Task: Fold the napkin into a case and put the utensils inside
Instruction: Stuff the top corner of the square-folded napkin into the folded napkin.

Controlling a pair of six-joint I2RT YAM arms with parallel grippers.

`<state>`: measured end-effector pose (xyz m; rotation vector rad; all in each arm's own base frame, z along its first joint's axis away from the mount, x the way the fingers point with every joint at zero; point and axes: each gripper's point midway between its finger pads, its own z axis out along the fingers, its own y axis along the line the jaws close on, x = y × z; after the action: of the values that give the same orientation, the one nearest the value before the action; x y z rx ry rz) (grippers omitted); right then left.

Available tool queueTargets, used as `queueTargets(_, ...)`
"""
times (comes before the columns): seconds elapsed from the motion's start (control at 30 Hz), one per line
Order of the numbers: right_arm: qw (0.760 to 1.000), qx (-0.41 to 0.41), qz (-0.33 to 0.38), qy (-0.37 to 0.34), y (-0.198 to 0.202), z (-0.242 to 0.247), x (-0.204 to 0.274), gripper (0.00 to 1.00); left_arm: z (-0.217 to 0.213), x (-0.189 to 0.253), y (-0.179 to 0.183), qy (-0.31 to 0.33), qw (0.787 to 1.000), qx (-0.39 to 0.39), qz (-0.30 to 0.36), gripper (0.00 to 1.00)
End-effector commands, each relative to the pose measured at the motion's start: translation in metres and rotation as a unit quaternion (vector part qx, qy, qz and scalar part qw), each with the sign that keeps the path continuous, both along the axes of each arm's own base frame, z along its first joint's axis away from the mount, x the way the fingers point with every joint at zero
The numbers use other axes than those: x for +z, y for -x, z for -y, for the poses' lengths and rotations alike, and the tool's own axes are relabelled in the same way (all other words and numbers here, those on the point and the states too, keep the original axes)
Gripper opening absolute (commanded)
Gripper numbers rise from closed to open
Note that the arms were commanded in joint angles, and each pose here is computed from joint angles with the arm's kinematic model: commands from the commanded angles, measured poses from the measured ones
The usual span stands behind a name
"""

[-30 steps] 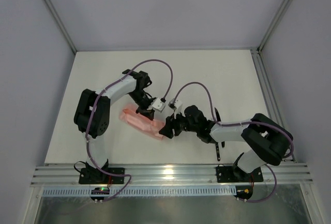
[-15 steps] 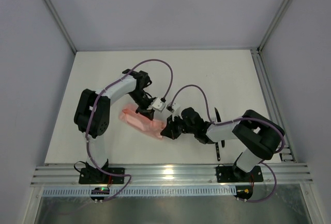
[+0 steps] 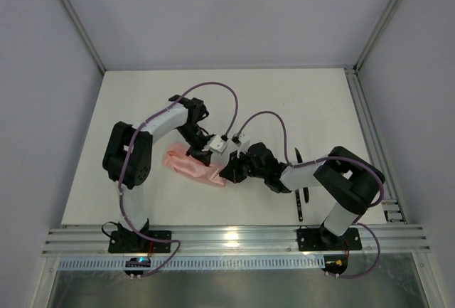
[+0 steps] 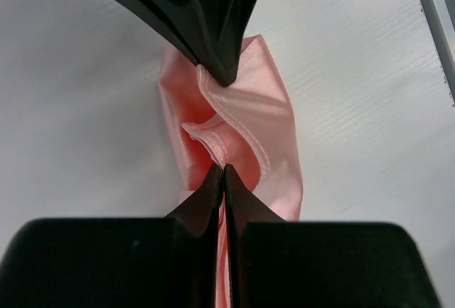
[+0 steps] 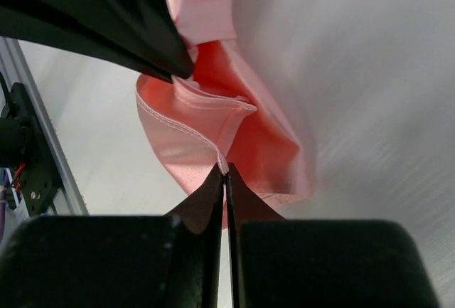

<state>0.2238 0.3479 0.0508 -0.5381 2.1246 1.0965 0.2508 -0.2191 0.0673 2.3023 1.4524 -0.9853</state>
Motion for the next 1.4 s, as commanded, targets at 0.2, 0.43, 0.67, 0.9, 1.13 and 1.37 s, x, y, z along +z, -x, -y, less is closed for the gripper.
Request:
queueTargets(0.2, 0.997, -0.046, -0.038, -0.04, -0.023, -0.012, -0.012, 0.05, 0.002, 0.01, 0.006, 0.013, 1.0, -0.007, -0.024, 0.0)
queueTargets(0.43, 0.996, -0.056, -0.032, -0.058, -0.028, -0.015, 0.0, 0.28, 0.002, 0.006, 0.006, 0.009, 1.0, -0.009, -0.028, 0.0)
queueTargets(0.67, 0.996, -0.091, -0.007, -0.019, -0.036, 0.004, 0.003, 0.4, 0.001, 0.002, 0.001, 0.0, 1.0, 0.007, -0.027, 0.0)
queueTargets(0.9, 0.995, -0.076, 0.054, 0.031, -0.033, 0.023, 0.027, 0.44, -0.003, -0.001, -0.006, -0.01, 0.999, 0.023, -0.031, 0.0)
queueTargets(1.13, 0.986, -0.045, 0.149, 0.053, 0.008, 0.02, 0.052, 0.47, 0.001, -0.001, -0.01, -0.01, 0.999, 0.033, -0.037, 0.0)
queueTargets(1.37, 0.972, 0.001, 0.235, 0.019, 0.051, -0.016, 0.063, 0.51, 0.0, 0.0, -0.01, -0.013, 0.998, 0.035, -0.044, 0.0)
